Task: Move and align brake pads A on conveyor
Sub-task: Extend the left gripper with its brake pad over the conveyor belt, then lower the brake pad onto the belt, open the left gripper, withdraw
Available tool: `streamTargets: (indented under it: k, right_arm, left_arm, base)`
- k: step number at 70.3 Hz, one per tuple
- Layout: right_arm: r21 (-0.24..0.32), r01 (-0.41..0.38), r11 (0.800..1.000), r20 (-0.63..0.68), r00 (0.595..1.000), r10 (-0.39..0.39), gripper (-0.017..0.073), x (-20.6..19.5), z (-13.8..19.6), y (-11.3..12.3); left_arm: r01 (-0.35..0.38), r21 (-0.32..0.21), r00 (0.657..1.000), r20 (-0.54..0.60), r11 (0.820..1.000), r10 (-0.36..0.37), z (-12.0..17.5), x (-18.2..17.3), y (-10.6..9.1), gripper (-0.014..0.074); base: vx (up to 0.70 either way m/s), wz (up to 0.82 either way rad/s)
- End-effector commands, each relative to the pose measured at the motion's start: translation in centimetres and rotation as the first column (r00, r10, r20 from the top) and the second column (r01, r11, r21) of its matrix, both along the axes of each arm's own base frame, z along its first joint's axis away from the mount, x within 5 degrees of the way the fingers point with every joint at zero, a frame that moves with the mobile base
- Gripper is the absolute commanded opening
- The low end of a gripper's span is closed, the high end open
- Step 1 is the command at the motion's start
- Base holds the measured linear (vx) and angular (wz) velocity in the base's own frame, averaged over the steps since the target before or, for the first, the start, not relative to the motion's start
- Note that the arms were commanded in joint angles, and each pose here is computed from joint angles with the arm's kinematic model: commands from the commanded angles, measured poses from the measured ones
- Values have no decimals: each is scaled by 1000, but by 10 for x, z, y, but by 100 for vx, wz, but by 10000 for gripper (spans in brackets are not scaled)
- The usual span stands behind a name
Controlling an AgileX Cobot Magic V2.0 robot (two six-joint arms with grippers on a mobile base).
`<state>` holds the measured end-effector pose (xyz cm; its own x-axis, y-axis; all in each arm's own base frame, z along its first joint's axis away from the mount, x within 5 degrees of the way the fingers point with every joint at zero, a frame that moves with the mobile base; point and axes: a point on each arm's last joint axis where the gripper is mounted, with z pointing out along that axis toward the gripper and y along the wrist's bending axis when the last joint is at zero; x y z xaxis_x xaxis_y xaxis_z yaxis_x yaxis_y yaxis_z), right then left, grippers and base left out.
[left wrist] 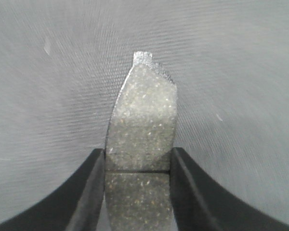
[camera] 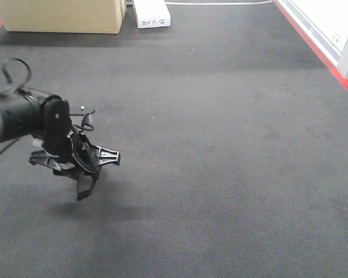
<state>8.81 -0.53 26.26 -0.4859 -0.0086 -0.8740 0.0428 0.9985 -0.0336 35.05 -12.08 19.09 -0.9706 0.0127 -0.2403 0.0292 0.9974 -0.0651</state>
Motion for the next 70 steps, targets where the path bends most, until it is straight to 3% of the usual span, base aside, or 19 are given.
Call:
streamTargets:
  k: [1,25,41,50,58,70]
  right_arm:
    - [-24,-10,1000,106,994,12,-3,4,16,0]
    - [-24,-10,1000,106,994,12,-3,4,16,0]
    - [-24,-10,1000,106,994,12,-3,4,16,0]
    - [-24,-10,1000,106,994,12,-3,4,16,0]
    - [-24,-10,1000,106,994,12,-3,4,16,0]
    - [-24,-10,1000,106,994,12,-3,4,16,0]
  left_arm:
    - [-20,-42,997,76,999,23,19,5,-5,223]
    - [-41,-59,999,16,997,42,6,4,-8,383]
    - [-14,-84,993,115,996,23,19,8,-8,505]
    - [18,-118,969,248,993,12,44,1,-6,503]
    - [46,-137,926,378,990,9,66,-19,3,477]
    - [90,-86,876,480,992,-38,89,-61,22,383]
  base:
    - [0,0]
    - [0,0]
    - [0,0]
    - [0,0]
    - [0,0]
    - [0,0]
